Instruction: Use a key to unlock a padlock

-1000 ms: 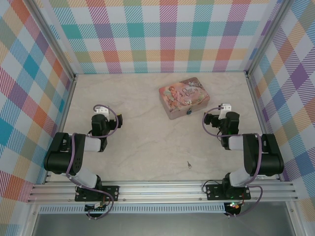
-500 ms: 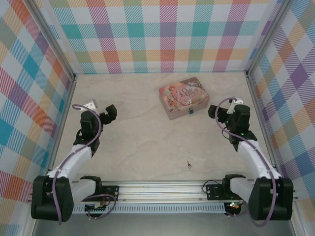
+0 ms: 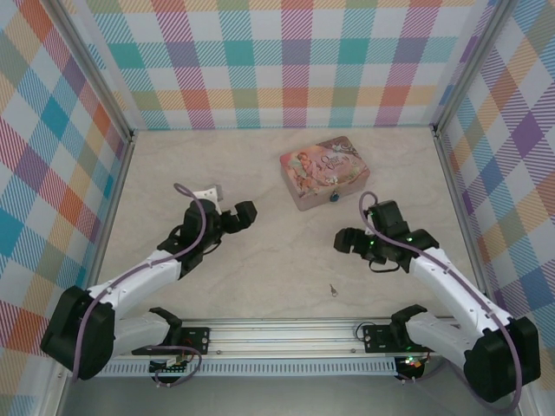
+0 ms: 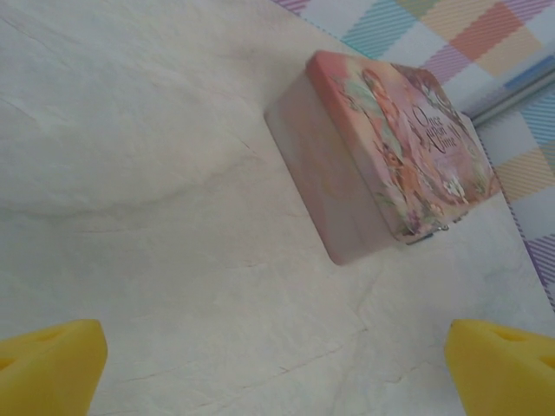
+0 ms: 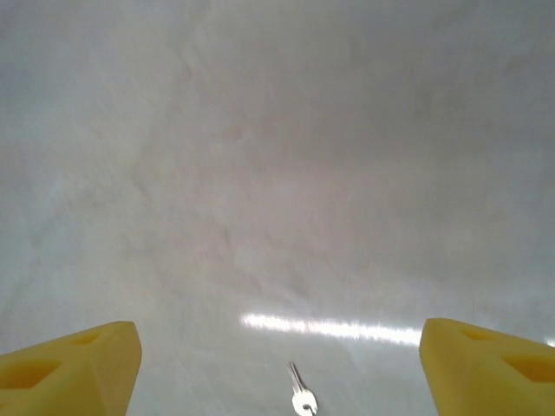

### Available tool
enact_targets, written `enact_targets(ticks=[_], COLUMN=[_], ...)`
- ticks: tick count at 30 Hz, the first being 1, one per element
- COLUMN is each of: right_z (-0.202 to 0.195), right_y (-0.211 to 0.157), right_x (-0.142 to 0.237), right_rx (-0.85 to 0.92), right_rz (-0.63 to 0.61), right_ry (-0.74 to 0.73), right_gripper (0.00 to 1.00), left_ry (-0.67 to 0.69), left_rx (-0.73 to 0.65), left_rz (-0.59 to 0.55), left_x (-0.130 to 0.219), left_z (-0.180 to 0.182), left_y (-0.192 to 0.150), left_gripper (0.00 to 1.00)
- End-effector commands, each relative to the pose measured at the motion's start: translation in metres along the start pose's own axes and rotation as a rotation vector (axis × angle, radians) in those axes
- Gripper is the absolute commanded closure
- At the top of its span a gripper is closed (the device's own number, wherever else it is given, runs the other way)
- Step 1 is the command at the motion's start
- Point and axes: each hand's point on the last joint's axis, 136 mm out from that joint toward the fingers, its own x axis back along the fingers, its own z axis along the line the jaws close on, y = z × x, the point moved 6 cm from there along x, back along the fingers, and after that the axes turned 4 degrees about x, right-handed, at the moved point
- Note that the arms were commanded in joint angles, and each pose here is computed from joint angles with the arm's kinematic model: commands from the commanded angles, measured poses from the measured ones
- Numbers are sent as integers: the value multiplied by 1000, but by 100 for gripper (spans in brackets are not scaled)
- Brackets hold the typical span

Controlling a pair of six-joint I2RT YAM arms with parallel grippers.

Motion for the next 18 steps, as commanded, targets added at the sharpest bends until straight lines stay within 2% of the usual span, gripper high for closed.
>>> enact_targets(ticks=[1, 11, 18], right_z=[-4, 4, 12], right_y=[-34, -80, -82], right_x=[-4, -39, -56], right_rx=[-92, -104, -73], right_rz=[183, 386, 423], right_ry=[-71, -70, -78], right_gripper=[21, 42, 52], left_ry=[-53, -61, -54], left_rx=[18, 5, 0], left_rz=[-54, -61, -67], left_x=[-8, -19, -15], left_z=[-22, -30, -29], left_y=[12, 16, 17], left_gripper=[0, 0, 0])
